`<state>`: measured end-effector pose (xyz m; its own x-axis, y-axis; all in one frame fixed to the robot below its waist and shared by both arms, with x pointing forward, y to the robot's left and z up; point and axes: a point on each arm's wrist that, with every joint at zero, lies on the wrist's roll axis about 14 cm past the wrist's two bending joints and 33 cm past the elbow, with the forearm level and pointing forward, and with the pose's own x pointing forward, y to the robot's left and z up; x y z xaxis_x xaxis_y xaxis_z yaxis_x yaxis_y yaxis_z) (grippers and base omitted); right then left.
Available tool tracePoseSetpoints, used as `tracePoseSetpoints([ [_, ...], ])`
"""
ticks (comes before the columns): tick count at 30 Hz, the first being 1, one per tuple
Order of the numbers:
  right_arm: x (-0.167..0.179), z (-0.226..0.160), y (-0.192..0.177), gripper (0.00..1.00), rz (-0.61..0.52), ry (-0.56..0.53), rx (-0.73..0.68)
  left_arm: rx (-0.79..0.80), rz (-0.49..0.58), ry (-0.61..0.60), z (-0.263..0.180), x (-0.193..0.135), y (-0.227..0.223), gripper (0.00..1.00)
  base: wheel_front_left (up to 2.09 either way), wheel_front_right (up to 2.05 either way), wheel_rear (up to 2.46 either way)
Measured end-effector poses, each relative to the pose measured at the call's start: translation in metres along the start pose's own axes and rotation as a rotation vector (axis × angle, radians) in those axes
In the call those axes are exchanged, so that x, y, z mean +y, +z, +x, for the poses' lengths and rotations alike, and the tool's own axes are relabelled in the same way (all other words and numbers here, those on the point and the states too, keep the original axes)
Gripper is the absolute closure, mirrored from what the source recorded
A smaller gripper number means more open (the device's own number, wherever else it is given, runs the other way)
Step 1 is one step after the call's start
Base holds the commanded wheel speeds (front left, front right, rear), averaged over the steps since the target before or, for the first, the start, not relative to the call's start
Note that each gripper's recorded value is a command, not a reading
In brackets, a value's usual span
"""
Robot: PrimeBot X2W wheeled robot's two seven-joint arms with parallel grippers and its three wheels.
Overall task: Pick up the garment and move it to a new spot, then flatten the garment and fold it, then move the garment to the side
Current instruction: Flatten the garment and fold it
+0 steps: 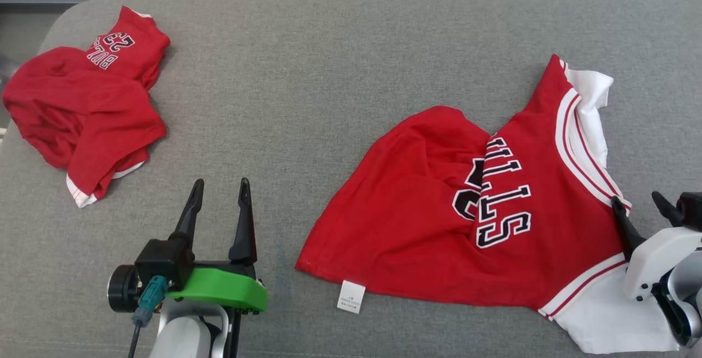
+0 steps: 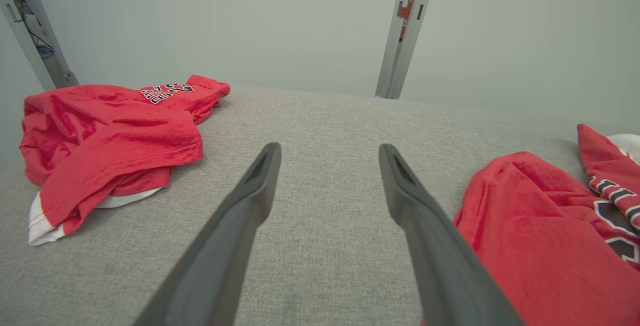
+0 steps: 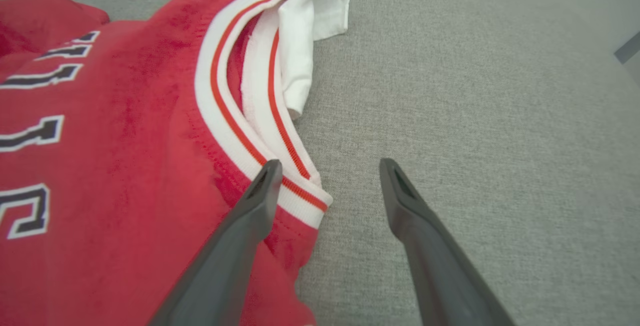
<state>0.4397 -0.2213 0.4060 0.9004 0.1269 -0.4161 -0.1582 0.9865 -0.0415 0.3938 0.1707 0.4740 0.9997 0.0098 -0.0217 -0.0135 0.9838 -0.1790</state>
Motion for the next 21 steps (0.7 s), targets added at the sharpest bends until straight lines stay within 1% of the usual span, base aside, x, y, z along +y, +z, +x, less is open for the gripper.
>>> tracePoseSetpoints([
  [4, 0.007, 0.008, -0.027, 0.0, -0.001, 0.023, 0.092, 0.002, 0.003, 0.012, 0.001, 0.003, -0.001, 0.0, 0.0, 0.0, 0.0],
  [5, 0.01, 0.009, -0.031, 0.24, 0.005, 0.031, 0.106, 0.002, 0.004, 0.015, 0.001, 0.004, -0.001, 0.0, 0.0, 0.0, 0.0],
  [7, 0.015, 0.012, -0.034, 1.0, 0.031, 0.042, 0.12, 0.003, 0.004, 0.016, 0.001, 0.004, -0.001, 0.0, 0.0, 0.0, 0.0],
  [10, 0.015, 0.022, -0.017, 1.0, 0.055, 0.046, 0.082, 0.004, 0.003, 0.012, 0.002, 0.002, -0.001, 0.0, 0.0, 0.0, 0.0],
  [15, 0.001, 0.044, 0.045, 1.0, 0.054, 0.015, -0.084, 0.001, 0.003, 0.007, 0.003, 0.001, 0.0, 0.0, 0.0, 0.0, 0.0],
  [18, -0.01, 0.055, 0.073, 1.0, 0.059, -0.017, -0.16, -0.008, 0.005, 0.007, 0.005, 0.001, 0.003, 0.0, 0.0, 0.0, 0.0],
  [21, -0.011, 0.063, 0.081, 1.0, 0.058, -0.025, -0.174, -0.006, 0.004, 0.012, 0.003, 0.002, 0.003, 0.0, 0.0, 0.0, 0.0],
])
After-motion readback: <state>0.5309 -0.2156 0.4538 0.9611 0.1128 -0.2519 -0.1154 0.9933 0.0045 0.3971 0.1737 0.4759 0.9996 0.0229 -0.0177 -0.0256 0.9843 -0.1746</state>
